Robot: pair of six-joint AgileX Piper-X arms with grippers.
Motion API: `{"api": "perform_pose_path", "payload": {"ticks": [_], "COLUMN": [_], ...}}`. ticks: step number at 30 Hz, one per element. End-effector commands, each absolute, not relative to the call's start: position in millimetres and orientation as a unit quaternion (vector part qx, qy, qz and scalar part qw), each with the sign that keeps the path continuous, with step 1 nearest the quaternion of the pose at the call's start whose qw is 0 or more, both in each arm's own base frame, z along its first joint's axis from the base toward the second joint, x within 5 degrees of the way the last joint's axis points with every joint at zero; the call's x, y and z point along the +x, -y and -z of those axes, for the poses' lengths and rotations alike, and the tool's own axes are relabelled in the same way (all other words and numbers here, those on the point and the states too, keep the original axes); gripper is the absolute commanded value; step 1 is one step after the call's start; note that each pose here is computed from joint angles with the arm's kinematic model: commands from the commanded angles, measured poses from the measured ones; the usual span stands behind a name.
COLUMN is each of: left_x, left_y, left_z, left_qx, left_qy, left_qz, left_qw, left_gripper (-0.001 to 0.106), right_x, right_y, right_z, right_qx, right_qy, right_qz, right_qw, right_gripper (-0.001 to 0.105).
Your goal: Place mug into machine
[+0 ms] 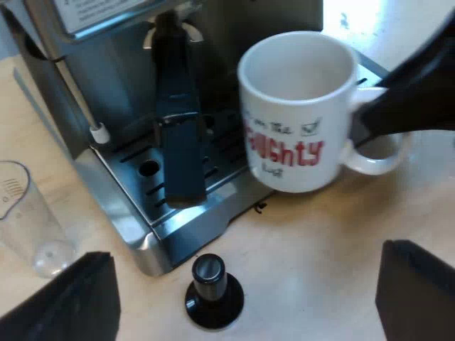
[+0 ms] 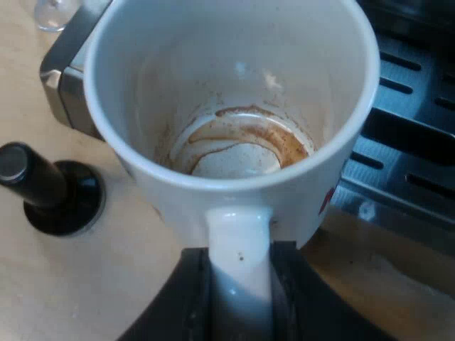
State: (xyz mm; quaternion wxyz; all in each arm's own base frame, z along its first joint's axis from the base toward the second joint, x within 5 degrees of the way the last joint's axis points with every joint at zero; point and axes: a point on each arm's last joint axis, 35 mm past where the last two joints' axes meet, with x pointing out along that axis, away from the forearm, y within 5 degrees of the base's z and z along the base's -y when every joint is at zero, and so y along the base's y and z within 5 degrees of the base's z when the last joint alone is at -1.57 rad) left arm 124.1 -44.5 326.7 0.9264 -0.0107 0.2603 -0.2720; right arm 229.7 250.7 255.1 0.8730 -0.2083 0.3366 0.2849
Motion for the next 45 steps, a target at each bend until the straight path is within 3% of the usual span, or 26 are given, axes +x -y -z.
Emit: {"api": "perform_pose_path", "payload": {"ticks": [1,13,32,41,43,45], "left_x": [124.9,124.5,124.4,124.4,124.4,124.4], "left_y": [44.9,45.6,45.7,45.7,45.7,45.8], "left_z": [-328.7,-328.8,-328.9,-328.9,-328.9,-328.9], "left_qx": [-0.005,-0.008,-0.008,-0.008,-0.008,-0.008], "left_qy": [-0.249,-0.249,-0.249,-0.249,-0.249,-0.249], "left_qz": [0.282,0.291,0.294,0.294,0.294,0.294], "left_qw": [0.927,0.924,0.923,0.923,0.923,0.923], "left_gripper": [0.102,0.102,0.102,0.102,0.102,0.102], "right_x": [237.4,254.8,268.3,270.2,270.2,270.1], "right_y": [-260.4,-276.0,-289.9,-287.4,-287.4,-287.7], "right_z": [-269.9,-255.0,-237.4,-238.7,-238.7,-238.6], "right_qx": [-0.201,-0.206,-0.173,-0.185,-0.185,-0.184], "right_qy": [-0.294,-0.278,-0.263,-0.254,-0.254,-0.255], "right_qz": [-0.292,-0.266,-0.247,-0.204,-0.204,-0.208], "right_qw": [0.888,0.9,0.916,0.927,0.927,0.926], "right_gripper": [0.0,0.0,0.0,0.0,0.005,0.02]}}
